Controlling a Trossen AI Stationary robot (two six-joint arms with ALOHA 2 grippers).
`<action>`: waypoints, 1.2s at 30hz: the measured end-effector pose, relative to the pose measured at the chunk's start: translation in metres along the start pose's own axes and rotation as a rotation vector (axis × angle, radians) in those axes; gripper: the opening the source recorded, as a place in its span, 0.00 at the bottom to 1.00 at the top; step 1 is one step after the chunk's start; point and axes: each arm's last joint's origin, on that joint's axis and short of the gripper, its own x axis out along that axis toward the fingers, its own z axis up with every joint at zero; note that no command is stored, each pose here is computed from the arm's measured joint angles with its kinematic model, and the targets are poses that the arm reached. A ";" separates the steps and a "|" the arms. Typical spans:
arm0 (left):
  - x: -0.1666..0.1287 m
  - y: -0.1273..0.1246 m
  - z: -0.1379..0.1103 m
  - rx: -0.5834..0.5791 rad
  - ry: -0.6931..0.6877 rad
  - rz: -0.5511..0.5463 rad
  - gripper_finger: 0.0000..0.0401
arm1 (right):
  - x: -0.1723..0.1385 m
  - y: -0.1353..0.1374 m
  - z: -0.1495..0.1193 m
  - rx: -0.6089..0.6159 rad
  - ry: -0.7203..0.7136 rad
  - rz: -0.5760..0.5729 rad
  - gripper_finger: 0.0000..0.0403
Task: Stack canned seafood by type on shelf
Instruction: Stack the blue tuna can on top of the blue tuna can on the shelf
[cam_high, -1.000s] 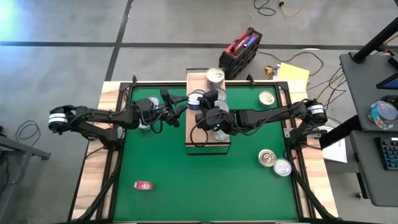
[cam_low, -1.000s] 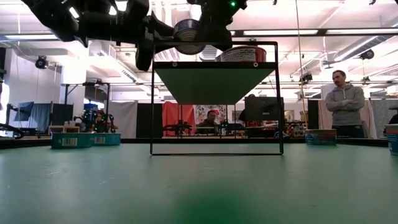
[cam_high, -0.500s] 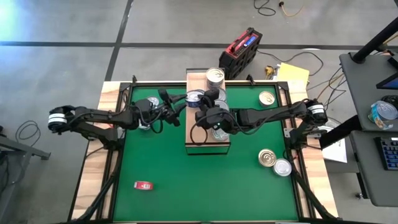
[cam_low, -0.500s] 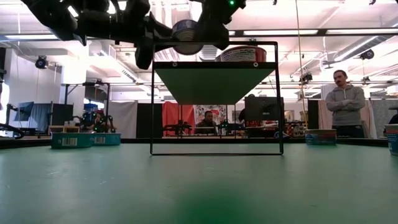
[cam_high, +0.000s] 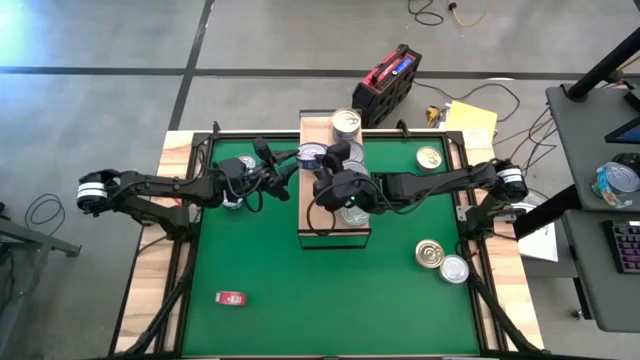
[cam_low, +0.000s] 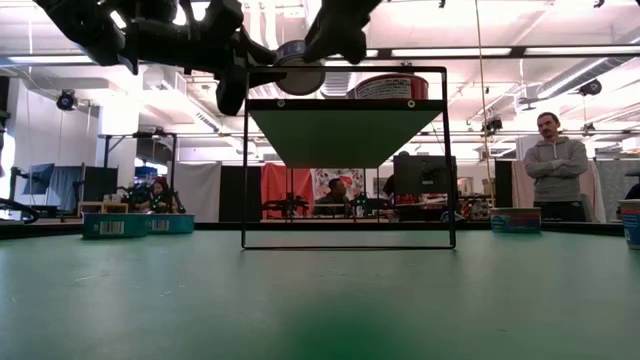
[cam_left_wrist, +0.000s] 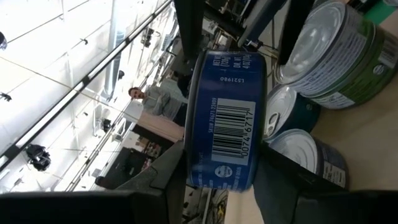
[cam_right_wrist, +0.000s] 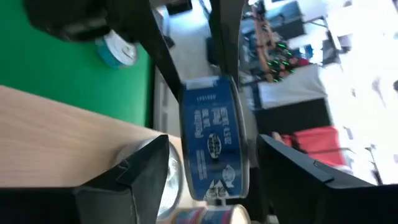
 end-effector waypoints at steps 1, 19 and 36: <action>0.000 0.000 0.000 0.000 -0.001 -0.001 0.32 | -0.002 -0.002 0.001 0.006 -0.013 0.019 0.57; 0.001 0.003 0.004 -0.008 -0.035 0.001 0.32 | -0.007 -0.011 0.002 0.029 0.005 0.040 0.58; 0.003 0.003 0.012 -0.018 -0.057 -0.022 0.32 | -0.006 -0.011 0.001 0.014 0.017 0.043 0.48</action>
